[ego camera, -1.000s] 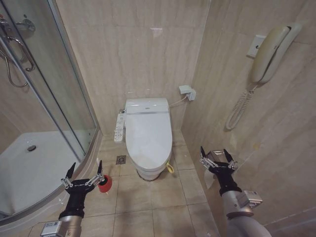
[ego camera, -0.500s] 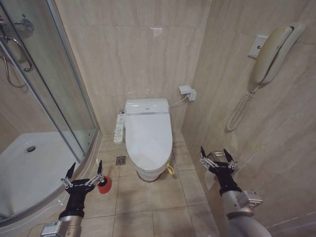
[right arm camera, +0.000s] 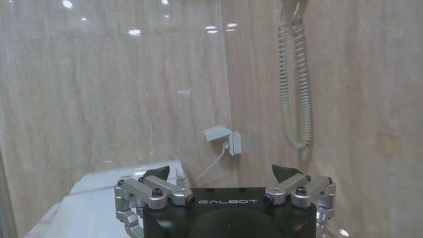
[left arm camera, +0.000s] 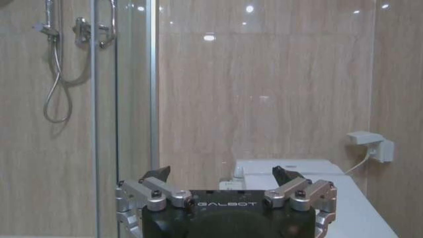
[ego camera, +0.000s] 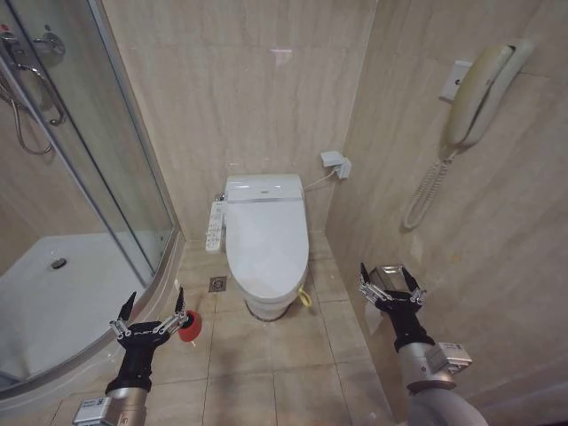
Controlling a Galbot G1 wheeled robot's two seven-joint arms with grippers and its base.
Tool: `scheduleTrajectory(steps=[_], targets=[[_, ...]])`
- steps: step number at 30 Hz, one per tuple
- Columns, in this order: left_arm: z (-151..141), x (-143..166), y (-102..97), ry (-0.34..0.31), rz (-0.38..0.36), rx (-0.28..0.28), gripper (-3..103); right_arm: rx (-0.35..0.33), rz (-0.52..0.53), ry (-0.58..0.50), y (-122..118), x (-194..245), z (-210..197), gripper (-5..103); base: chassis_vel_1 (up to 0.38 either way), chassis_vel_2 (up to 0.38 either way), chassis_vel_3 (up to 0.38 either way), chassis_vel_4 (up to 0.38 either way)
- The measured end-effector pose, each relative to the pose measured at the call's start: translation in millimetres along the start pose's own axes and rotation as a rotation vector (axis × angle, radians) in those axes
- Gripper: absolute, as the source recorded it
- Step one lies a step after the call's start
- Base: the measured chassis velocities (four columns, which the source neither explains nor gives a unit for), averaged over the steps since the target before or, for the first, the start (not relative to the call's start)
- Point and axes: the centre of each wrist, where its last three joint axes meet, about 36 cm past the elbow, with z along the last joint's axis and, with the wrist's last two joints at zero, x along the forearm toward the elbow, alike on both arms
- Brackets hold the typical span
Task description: Open the toilet lid, clean the toilet bowl with a toilet brush, close the toilet lid, and flush.
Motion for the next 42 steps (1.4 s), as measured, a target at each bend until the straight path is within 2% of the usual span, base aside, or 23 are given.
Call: scheduleTrajectory(steps=[10, 42], targets=[[0.0, 0.1, 0.0, 0.001, 0.000, 0.000, 100, 0.000, 0.000, 0.000, 0.0, 0.1, 0.1, 100, 0.143, -0.157, -0.151, 0.151], [0.0, 0.1, 0.0, 0.000, 0.000, 0.000, 100, 0.000, 0.000, 0.000, 0.0, 0.0, 0.0, 100, -0.011, 0.011, 0.010, -0.011]])
